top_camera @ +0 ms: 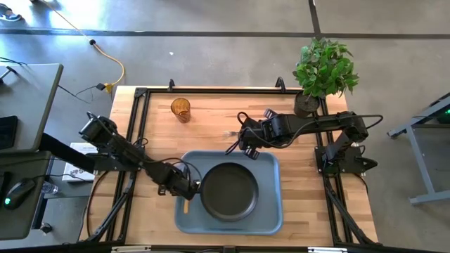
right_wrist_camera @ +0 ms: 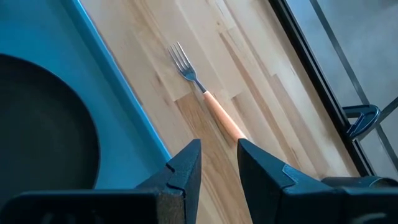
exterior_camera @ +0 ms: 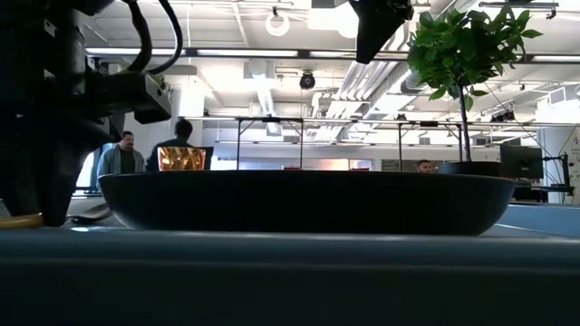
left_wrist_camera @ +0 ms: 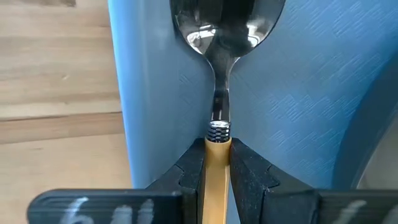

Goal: Pick and place plate/cup/fork/spoon on tray
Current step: Put the brown spoon on the blue serving tray to the left of the black plate

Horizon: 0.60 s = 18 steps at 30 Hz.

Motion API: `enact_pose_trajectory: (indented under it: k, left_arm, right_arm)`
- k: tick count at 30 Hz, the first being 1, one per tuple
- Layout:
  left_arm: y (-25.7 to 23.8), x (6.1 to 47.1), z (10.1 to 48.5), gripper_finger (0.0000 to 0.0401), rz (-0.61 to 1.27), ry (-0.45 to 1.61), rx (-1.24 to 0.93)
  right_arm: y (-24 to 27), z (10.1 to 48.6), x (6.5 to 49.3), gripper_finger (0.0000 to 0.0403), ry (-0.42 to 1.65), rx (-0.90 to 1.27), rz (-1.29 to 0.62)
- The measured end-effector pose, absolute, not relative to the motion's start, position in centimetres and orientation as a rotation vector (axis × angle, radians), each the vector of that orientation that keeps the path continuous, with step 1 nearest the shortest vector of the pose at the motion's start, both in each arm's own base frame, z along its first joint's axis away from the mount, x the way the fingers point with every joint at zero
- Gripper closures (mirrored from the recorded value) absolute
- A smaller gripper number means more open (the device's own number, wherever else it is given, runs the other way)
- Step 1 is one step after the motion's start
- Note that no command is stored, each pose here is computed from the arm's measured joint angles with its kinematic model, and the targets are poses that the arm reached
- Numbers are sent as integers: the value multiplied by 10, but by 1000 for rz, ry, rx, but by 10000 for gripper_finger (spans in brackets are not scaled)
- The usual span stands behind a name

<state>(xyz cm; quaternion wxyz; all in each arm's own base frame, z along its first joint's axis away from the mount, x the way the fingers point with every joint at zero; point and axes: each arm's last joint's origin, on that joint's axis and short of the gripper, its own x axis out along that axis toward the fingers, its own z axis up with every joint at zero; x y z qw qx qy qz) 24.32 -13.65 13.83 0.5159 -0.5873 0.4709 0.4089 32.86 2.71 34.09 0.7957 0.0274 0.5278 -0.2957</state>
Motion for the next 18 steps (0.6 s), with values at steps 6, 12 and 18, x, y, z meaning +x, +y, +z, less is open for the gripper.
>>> enact_pose_trajectory:
  k: [6,12,18]
  left_arm:
    - [-137,244,137,356,983,1136,-1411]
    - [-137,243,137,336,985,1141,-1409]
    - [-137,243,137,303,967,1150,-1389]
  right_arm:
    - [27,341,329,308,1134,60,-634]
    - [27,341,329,308,1134,61,-634]
    - [27,341,329,308,1133,61,-634]
